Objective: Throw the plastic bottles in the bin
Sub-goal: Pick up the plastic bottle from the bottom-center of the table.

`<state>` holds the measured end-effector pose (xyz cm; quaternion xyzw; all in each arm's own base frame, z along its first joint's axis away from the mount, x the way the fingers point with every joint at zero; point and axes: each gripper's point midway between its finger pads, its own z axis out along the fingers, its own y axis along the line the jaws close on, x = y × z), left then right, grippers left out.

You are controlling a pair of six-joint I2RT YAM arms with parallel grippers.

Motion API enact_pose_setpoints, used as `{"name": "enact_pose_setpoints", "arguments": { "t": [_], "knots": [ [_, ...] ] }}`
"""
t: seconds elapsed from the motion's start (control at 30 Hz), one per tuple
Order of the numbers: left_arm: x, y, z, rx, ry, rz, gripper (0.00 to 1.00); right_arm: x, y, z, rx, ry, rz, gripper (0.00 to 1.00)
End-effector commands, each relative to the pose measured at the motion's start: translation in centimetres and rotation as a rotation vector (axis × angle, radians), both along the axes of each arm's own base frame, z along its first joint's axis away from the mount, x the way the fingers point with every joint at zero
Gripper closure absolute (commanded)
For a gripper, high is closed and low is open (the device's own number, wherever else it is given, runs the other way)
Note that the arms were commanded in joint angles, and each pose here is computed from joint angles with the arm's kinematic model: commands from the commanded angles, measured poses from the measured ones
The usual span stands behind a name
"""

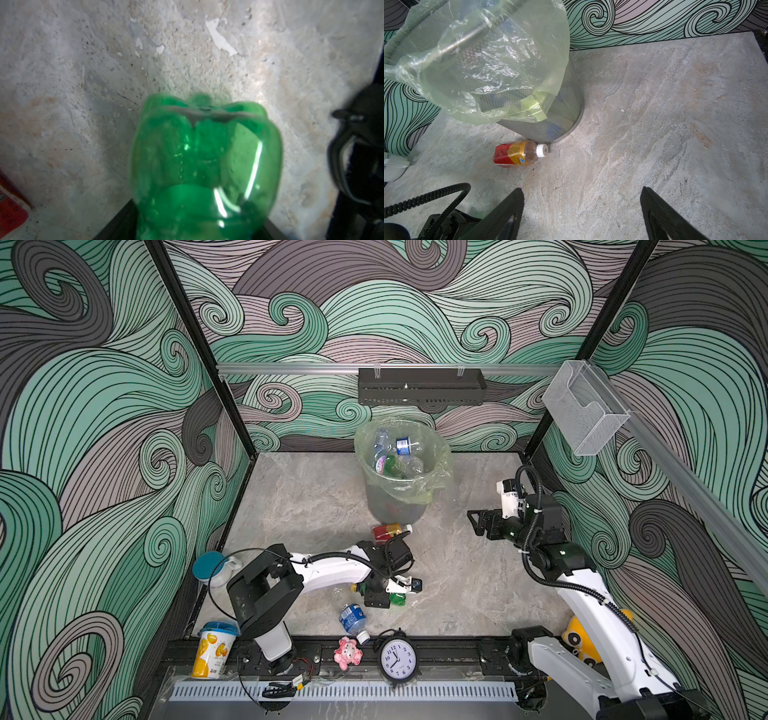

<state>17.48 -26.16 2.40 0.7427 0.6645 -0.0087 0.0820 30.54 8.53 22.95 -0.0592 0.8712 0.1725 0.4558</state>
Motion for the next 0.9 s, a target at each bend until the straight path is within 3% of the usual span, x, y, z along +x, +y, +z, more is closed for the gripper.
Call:
{"name": "enact_pose_setpoints", "arguments": {
  "t": [0.0,0.13,0.3,0.6,0.87],
  "knots": [
    [1.0,-1.1,0.3,-0.023,-0.041,0.008,0.29,-0.4,-0.2,0.1,0.006,-0.001,-0.001,0.12],
    [1.6,-1.6,1.1,-0.053,-0.07,0.029,0.39,-0.5,-0.3,0.1,0.007,-0.004,-0.006,0.12],
    [3.3,-2.5,3.3,-0.144,-0.15,0.113,0.4,-0.4,-0.2,-0.1,0.019,-0.002,-0.007,0.12],
    [7.7,-2.1,10.3,-0.422,-0.294,0.435,0.4,0.0,-0.2,-0.1,0.003,0.003,0.004,0.12],
    [10.2,3.6,16.4,-0.721,-0.439,0.772,0.38,0.3,-0.3,-0.5,-0.016,0.02,0.004,0.13]
  ]
}}
